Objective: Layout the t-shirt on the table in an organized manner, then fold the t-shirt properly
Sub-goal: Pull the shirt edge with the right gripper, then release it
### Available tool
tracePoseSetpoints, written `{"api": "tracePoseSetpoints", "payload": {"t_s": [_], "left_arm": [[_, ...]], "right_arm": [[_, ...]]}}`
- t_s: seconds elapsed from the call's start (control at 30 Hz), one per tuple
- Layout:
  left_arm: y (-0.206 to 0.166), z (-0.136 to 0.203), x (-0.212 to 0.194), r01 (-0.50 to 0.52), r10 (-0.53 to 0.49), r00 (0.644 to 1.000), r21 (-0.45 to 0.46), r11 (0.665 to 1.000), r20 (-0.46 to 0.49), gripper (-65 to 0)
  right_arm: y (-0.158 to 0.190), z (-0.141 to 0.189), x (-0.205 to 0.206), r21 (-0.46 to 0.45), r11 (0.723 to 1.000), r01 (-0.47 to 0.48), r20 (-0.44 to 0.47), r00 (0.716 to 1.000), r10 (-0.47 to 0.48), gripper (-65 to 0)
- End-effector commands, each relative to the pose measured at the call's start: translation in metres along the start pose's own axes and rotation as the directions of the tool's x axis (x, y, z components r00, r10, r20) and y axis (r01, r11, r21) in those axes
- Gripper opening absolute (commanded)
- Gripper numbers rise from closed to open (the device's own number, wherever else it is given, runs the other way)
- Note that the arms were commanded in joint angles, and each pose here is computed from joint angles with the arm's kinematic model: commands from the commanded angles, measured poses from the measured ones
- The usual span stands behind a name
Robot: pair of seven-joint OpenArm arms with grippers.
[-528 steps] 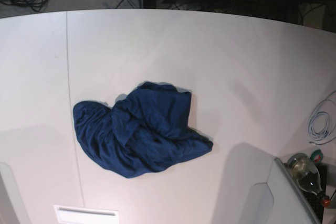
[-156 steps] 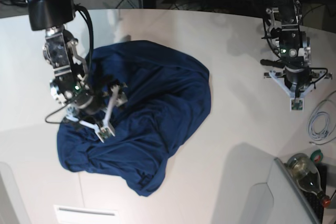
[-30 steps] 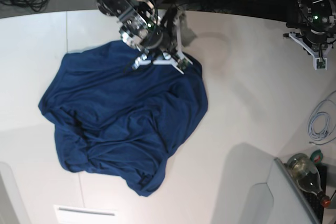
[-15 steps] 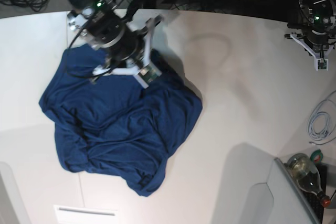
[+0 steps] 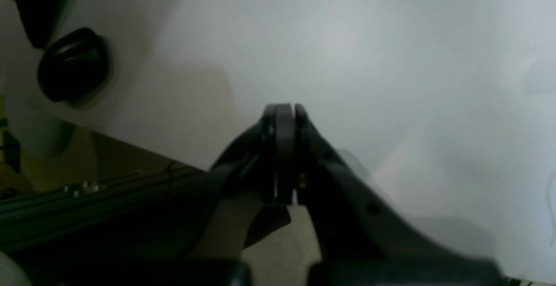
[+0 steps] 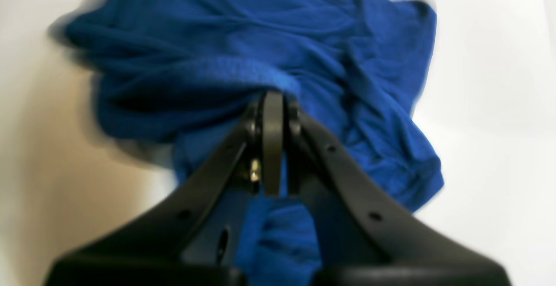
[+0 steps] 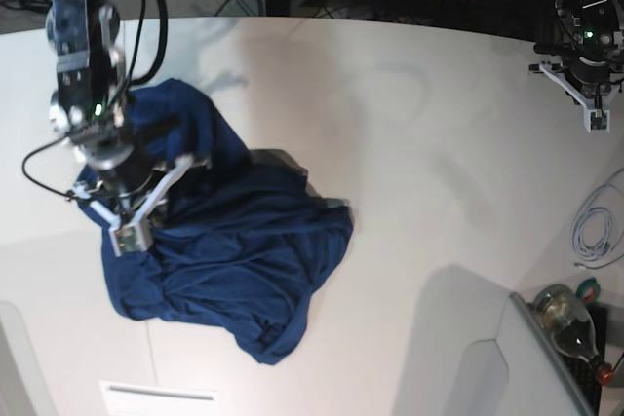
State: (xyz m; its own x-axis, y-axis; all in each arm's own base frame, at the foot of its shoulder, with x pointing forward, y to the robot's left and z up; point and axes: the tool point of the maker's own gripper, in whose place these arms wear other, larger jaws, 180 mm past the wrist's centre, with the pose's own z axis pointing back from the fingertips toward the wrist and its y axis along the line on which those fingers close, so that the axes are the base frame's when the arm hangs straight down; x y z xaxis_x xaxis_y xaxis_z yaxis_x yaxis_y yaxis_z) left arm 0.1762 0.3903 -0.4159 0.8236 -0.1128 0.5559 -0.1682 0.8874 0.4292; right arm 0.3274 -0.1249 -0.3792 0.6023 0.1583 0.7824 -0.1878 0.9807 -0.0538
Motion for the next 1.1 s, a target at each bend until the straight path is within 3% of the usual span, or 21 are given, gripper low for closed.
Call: {"api": "tracePoseSetpoints", "payload": {"t_s": [0.0,0.1,0.17,0.27,0.43,0.67,0.83,0.9,0.97,1.07], "left_arm": [[0.011,0.002,0.012,0.006,-0.007,0.999,0.027,1.000,0.036,-65.0],[0.010,0.002,0.011,0.006,-0.007,0.999,0.025,1.000,0.035,-65.0],[0.009,0.002,0.011,0.005,-0.005,0.999,0.024,1.000,0.035,-65.0],[0.009,0.002,0.009,0.004,-0.004,1.000,0.023,1.000,0.029,-65.0],[0.007,0.002,0.011,0.003,-0.004,0.999,0.021,1.000,0.034,-65.0],[0.006,0.003,0.006,0.001,-0.002,1.000,0.018,1.000,0.025,-65.0],[0.005,0.003,0.003,0.001,-0.001,1.000,0.017,1.000,0.018,-65.0],[0.005,0.002,0.003,0.001,-0.001,1.000,0.016,1.000,0.017,-65.0],[0.005,0.002,0.004,-0.001,0.000,1.000,0.017,1.000,0.019,-65.0],[0.005,0.002,0.006,-0.003,0.003,1.000,0.017,1.000,0.023,-65.0]], "right_arm": [[-0.017,-0.012,0.002,-0.033,0.999,0.034,-0.010,0.999,-0.034,-62.3],[-0.033,-0.039,-0.032,-0.060,0.996,0.070,-0.177,0.981,-0.080,-44.1],[-0.022,-0.035,-0.032,-0.036,0.998,0.047,-0.185,0.981,-0.053,-33.9],[0.026,-0.024,-0.021,0.071,0.996,-0.047,-0.140,0.989,0.056,-32.3],[0.102,-0.027,-0.013,0.249,0.943,-0.221,-0.059,0.968,0.243,-32.3],[0.118,-0.064,-0.023,0.276,0.936,-0.218,-0.125,0.957,0.260,-31.8],[0.116,-0.074,-0.026,0.275,0.937,-0.217,-0.149,0.953,0.265,-33.8],[0.120,-0.073,-0.025,0.281,0.936,-0.212,-0.147,0.954,0.260,-44.7],[0.122,-0.072,-0.025,0.283,0.937,-0.206,-0.147,0.956,0.255,-63.3],[0.127,-0.065,-0.026,0.293,0.934,-0.202,-0.153,0.955,0.254,-63.0]]}}
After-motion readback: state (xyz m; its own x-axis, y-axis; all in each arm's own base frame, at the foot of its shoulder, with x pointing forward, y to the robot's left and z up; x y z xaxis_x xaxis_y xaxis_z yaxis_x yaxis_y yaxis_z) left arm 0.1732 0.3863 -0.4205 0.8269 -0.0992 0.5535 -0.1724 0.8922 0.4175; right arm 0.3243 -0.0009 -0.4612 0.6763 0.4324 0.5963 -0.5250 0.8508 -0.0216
